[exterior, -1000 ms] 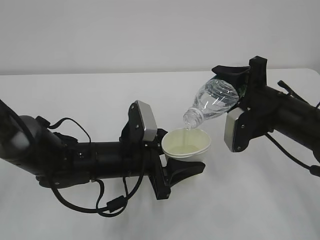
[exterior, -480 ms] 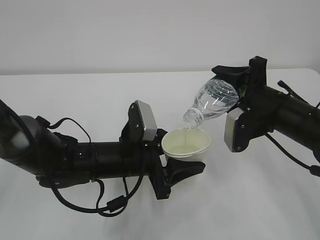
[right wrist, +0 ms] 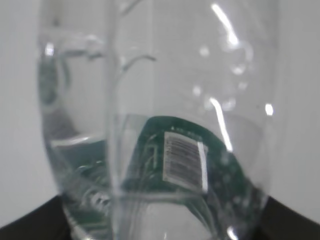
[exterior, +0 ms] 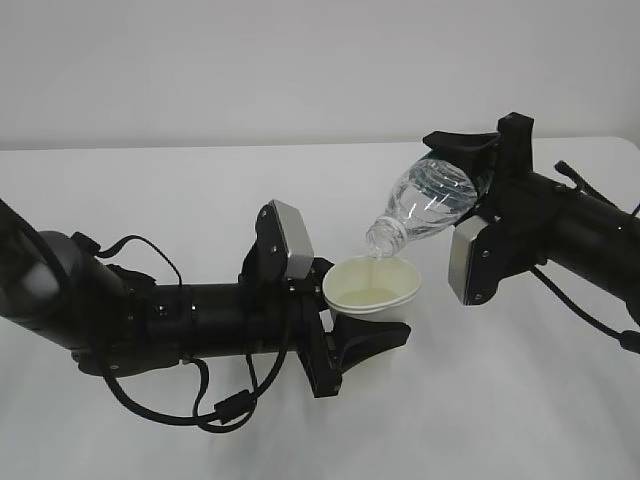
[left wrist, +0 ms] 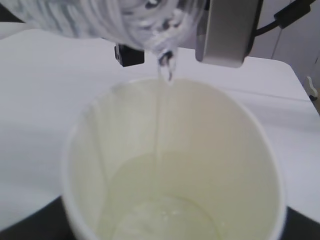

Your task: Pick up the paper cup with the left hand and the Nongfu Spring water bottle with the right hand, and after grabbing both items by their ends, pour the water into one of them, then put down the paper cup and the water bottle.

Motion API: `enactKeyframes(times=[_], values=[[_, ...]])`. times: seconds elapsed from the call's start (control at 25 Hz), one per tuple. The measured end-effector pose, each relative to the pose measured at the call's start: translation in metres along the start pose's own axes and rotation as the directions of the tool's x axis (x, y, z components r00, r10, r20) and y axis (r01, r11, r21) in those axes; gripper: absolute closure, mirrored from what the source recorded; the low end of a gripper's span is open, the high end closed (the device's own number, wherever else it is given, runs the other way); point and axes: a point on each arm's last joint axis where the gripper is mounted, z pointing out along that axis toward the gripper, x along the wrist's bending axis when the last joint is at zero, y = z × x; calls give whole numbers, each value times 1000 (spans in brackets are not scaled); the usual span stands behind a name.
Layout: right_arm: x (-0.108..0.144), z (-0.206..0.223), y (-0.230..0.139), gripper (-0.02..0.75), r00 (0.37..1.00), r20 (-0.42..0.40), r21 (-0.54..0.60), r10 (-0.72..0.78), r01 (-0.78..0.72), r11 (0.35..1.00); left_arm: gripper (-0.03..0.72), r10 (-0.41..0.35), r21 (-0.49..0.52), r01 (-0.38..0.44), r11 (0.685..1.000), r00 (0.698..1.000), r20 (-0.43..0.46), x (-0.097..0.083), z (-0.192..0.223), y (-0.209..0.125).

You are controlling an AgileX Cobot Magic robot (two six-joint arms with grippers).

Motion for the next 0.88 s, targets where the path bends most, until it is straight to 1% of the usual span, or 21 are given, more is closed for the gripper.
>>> enactKeyframes(times=[0.88], values=[[0, 0, 0, 309, 1000, 0, -3, -20, 20, 1000, 251, -2, 0, 2, 1000, 1000, 0, 0, 0, 0]])
